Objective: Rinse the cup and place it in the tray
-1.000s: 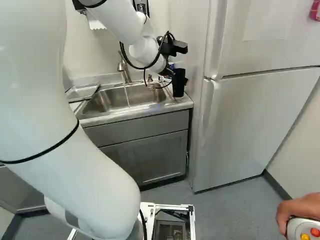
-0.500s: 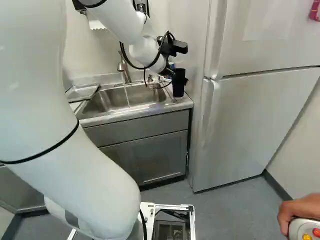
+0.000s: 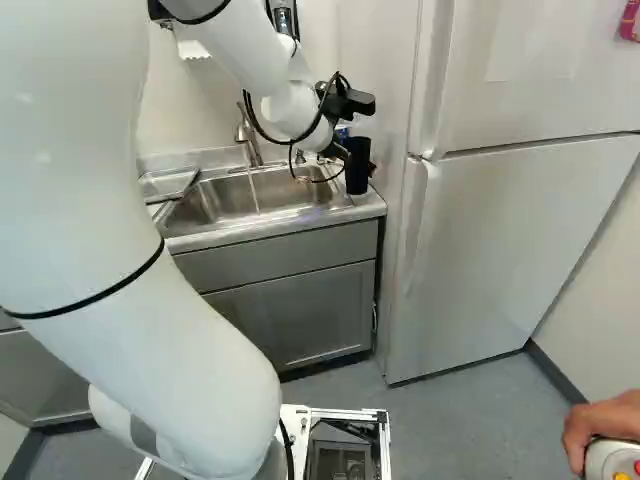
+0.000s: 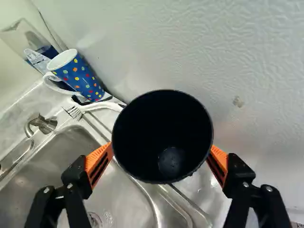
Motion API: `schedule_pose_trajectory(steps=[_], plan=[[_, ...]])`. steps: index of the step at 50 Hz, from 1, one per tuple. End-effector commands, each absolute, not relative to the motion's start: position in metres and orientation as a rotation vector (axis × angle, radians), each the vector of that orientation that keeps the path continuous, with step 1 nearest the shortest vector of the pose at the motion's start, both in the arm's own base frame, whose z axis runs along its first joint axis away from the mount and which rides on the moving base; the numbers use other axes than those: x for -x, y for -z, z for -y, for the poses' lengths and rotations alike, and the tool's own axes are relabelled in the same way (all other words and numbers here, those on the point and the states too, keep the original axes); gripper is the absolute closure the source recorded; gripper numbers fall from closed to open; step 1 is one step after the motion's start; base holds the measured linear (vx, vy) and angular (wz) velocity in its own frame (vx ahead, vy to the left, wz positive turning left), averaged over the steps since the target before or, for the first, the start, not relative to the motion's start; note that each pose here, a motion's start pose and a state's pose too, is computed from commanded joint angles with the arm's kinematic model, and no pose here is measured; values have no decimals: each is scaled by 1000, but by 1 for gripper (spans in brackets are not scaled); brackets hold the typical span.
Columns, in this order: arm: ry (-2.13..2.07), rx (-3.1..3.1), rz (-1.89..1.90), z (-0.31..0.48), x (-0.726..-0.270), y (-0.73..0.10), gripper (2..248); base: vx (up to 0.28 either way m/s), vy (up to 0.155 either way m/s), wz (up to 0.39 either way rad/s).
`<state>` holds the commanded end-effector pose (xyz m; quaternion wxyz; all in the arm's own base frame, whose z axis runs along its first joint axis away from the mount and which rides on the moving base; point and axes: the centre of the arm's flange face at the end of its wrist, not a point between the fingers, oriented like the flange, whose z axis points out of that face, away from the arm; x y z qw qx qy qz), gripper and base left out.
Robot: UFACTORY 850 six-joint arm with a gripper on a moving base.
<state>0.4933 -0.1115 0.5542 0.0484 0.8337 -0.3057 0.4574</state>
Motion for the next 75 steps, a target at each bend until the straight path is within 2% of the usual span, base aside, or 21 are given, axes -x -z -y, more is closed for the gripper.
schedule_pose_trajectory(steps=[10,11,15,16,21,22,26,27,48,75], plan=[[-1394,-2541,932,111,-493,-554,4,0,0,0],[-1394,-2541,932,111,-493,-554,38,0,0,0],[-1394,-2541,932,111,-493,-554,38,0,0,0],[-1394,-2541,932,111,-493,-554,77,0,0,0],[-1394,-2541,932,111,-493,-554,77,0,0,0],[-1394,-2541,932,111,-493,-554,115,0,0,0],[-1394,-2541,932,111,-493,-554,115,0,0,0],[-1394,-2541,932,111,-493,-554,129,0,0,0],[-1407,-2538,929,110,-492,-559,129,0,0,0],[-1513,-2564,841,70,-479,-588,129,0,0,0]])
